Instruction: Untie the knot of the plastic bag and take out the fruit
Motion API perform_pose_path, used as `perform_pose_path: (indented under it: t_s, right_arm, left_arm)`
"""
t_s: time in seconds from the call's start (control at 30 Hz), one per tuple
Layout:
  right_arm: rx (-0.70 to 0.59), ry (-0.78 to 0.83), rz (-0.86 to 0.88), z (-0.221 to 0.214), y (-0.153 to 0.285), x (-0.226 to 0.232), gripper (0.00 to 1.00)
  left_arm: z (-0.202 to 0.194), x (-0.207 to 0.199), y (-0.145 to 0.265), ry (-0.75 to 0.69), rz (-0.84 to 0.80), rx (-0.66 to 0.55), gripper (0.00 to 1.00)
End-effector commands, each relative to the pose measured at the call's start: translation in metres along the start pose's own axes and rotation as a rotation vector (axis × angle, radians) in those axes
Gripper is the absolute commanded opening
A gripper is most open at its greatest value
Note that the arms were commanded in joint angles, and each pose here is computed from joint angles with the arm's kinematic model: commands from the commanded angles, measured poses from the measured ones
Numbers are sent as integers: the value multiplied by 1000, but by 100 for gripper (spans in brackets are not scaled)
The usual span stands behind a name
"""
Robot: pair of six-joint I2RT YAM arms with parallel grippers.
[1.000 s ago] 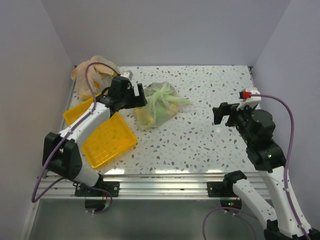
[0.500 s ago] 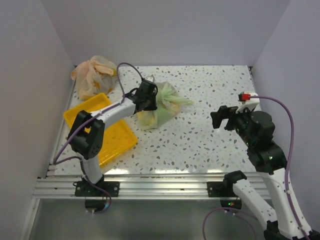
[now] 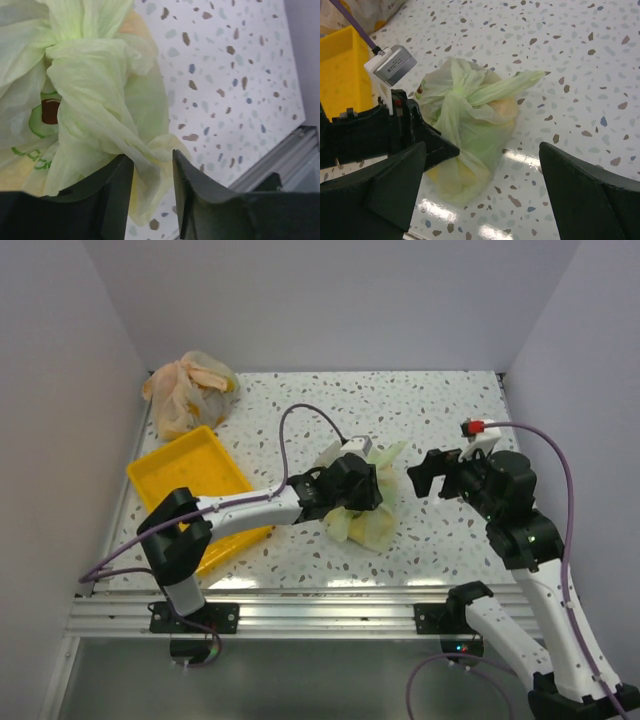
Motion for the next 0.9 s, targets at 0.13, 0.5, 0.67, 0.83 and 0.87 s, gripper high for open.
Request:
perform_pose_path:
  t_s: [0.13,0.5,0.67,0.83,0.87]
  right_arm:
    - [81,-52,90,-7,-17,9,99]
    - [260,-158,308,-49,-68,31,82]
    - [295,-179,359,-65,-89,42,76]
    - [319,-215,399,-82,-98,49,67]
    - [331,-217,398,-88,-99,49,66]
  left_arm:
    - [30,-45,48,40,-167,-179,83]
    - [64,3,72,-63,-9,-208,96]
    - [66,21,44,-137,9,-69,93]
    - [63,20,27,-188,-2,-7,89]
    - [61,22,23,-196,5,1,89]
Point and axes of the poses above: each gripper's point midway between its finger pads, its own y axis back along the fingers, its own x axis along the line the jaws close on, z = x × y, the point moved 8 cm from there along y, back along the fingers, and after that the axes turned 13 degrees about y, right-handed, at the moved point
